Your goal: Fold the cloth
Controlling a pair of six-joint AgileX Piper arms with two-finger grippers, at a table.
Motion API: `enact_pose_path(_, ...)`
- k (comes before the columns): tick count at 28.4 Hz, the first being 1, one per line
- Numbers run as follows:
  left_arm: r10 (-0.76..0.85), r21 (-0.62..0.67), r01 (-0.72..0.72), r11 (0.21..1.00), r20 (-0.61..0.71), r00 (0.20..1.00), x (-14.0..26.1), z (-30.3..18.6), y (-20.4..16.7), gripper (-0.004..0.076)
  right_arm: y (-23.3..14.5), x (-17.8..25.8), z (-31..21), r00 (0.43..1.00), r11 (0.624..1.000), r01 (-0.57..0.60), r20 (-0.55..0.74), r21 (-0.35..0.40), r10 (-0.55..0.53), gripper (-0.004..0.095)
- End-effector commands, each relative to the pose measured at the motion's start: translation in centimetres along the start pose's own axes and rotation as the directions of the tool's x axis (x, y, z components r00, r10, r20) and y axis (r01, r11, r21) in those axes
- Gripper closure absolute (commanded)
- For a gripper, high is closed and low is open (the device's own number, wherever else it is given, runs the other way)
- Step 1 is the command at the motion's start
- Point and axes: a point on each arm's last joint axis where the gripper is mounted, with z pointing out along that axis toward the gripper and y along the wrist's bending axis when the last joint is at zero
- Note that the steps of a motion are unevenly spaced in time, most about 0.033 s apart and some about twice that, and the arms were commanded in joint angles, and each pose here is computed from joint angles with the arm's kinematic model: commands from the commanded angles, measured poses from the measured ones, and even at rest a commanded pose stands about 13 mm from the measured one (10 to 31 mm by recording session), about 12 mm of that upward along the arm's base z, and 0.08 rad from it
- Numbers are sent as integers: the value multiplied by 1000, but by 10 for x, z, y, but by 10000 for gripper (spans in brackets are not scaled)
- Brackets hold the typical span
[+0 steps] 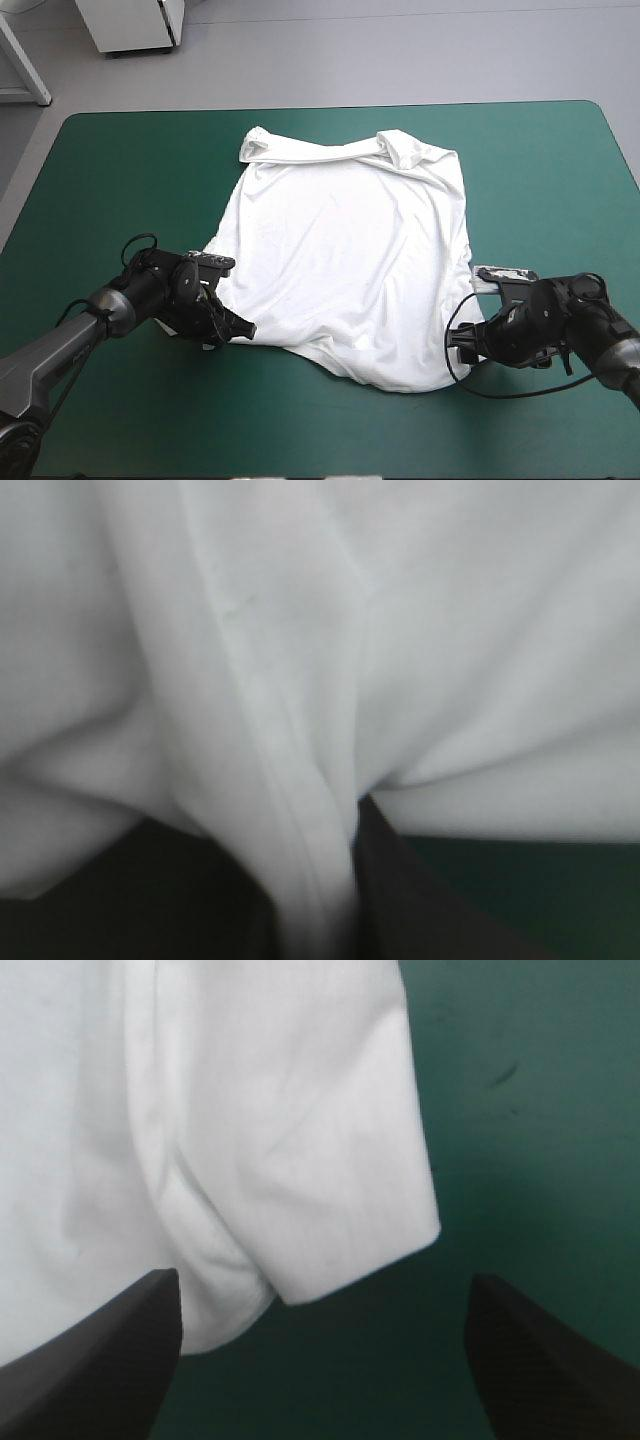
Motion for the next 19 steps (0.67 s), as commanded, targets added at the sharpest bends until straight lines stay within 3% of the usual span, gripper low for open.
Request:
enact_pose_path(1,-32,64,31,997,10,999,0,2,-9,729,3,-13,5,999,1000,-5,37,-14,6,199)
enact_pose_path(7,-14,64,13,998,15,1000,0,2,-9,733,14,-21,30,1000,999,1,3,-33,-1,235)
enact_pose_path(10,-14,63,12,998,25,1000,-1,2,-9,733,23,-21,38,999,998,38,-15,-44,-39,307)
enact_pose_path(13,-13,64,9,998,53,999,-3,1,-9,733,32,-20,39,997,995,81,5,-52,-81,509)
enact_pose_path(17,-2,56,-6,998,132,991,-11,-12,-8,733,38,-23,26,989,991,112,104,-71,-105,932)
enact_pose_path(19,17,38,-26,999,207,978,-16,-35,-8,733,39,-27,2,972,989,130,205,-65,-115,919)
